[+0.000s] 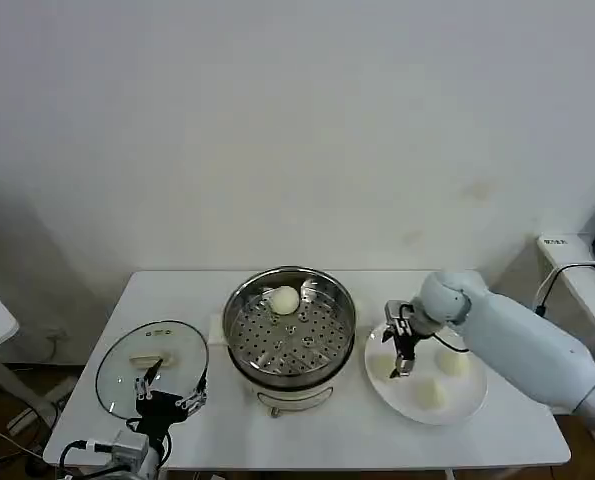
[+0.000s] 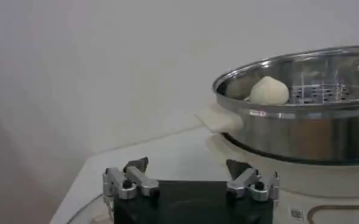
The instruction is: Take steamed baozi put them in steamer then cover it.
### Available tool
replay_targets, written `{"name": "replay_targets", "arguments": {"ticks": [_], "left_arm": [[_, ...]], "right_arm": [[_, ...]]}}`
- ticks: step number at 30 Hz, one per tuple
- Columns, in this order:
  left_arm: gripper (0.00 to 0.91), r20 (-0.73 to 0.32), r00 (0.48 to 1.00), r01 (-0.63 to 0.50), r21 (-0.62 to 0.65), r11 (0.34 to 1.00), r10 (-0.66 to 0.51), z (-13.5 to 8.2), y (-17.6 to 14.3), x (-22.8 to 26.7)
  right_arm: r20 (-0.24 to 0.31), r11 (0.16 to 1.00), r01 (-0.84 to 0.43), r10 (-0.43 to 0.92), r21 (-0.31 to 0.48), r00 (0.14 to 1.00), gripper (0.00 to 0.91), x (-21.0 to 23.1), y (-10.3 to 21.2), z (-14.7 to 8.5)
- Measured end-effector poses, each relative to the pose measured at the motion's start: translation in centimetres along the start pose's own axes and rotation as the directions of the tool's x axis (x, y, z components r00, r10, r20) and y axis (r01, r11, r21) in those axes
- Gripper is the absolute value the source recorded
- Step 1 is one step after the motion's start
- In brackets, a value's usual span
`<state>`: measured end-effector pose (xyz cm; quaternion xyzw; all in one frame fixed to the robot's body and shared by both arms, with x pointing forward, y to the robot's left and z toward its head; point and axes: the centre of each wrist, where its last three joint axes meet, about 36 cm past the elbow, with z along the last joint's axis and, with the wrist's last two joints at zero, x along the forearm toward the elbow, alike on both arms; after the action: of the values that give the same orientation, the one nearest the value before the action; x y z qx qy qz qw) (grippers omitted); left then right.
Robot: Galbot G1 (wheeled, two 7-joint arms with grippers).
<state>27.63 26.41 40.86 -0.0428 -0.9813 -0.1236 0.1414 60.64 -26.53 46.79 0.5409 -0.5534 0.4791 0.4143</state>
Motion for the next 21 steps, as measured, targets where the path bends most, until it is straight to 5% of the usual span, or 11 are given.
{"name": "replay_targets", "arguments": {"ticks": [19,20,21], "left_arm": [[0.907,-0.005,1.000,0.003,0.001,1.000,-0.003,0.2,0.0,-0.1],[0.907,-0.005,1.000,0.004,0.001,1.000,-0.004,0.3,0.1,-0.2],[0.907,-0.006,1.000,0.004,0.001,1.000,-0.004,0.3,0.1,-0.2]], "right_arm": [[-0.026,1.000,0.007,-0.007,-0.001,1.000,0.907,-1.3,-0.1,0.7],[-0.026,1.000,0.008,-0.008,-0.002,1.000,0.786,-1.3,-0.1,0.6],[-0.026,1.000,0.008,-0.008,-0.003,1.000,0.766,-1.4,-0.2,0.6]]}}
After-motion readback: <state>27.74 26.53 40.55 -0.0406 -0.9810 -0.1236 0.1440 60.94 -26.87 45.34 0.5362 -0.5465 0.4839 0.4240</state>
